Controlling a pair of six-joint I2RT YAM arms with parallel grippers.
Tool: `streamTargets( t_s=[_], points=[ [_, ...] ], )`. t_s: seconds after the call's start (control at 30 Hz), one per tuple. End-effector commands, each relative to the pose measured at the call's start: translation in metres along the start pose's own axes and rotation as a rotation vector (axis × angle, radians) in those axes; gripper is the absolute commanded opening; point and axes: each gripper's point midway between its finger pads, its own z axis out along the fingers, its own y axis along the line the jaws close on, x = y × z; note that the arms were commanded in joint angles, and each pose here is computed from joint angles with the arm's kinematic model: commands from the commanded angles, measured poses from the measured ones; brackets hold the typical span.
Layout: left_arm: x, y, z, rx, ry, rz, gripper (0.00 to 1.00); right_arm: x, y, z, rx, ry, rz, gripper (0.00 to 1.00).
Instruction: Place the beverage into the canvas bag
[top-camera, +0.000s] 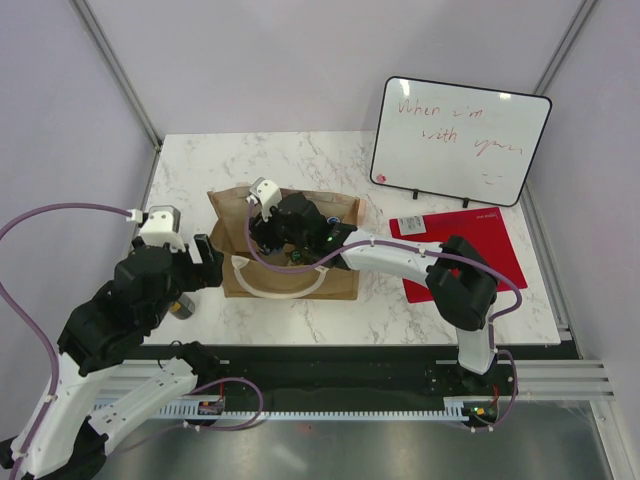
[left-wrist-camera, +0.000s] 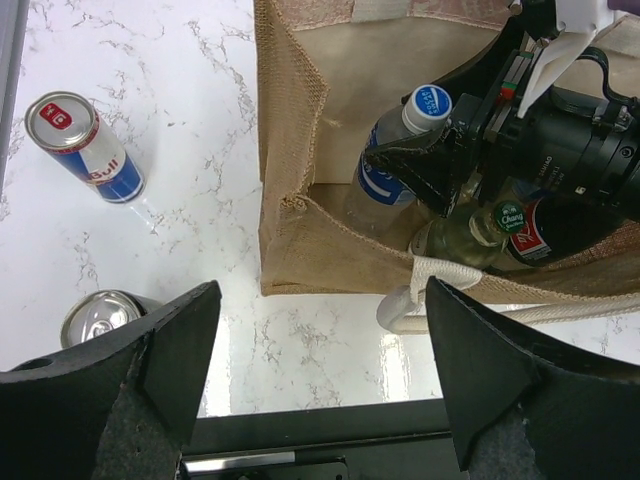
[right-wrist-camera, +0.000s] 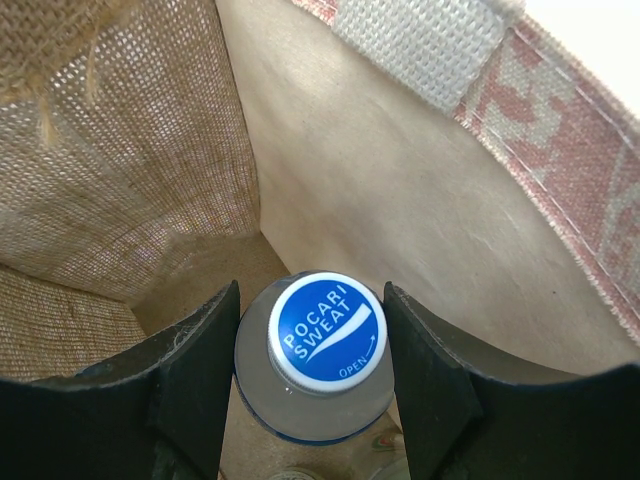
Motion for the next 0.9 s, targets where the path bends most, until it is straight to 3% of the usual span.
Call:
streamTargets(
  t_s=[0.0, 0.13, 0.33, 0.7, 0.87],
  points=[
    [0.001, -0.007, 0.005, 0.004, 0.015, -0.052, 0.9, -0.101, -0.007, -0.028, 0.017, -0.268, 0.051, 0.62],
    [-0.004, -0.007, 0.004, -0.005, 0.006, -0.082, 0.91, -0.124, -0.008, -0.043, 0.02, -0.251, 0.056, 0.74],
    [-0.018, -0.011, 0.005, -0.017, -0.015, -0.108, 0.92, -0.148, -0.008, -0.069, 0.016, -0.258, 0.11, 0.81],
    [-0.037, 0.002, 0.025, -0.184, -0.049, -0.068, 0.94, -0.194, -0.012, -0.162, 0.014, -0.307, 0.123, 0.83],
    [-0.049, 0.01, 0.037, -0.262, -0.06, -0.079, 0.95, -0.186, -0.01, -0.198, -0.003, -0.288, 0.127, 0.83]
  ],
)
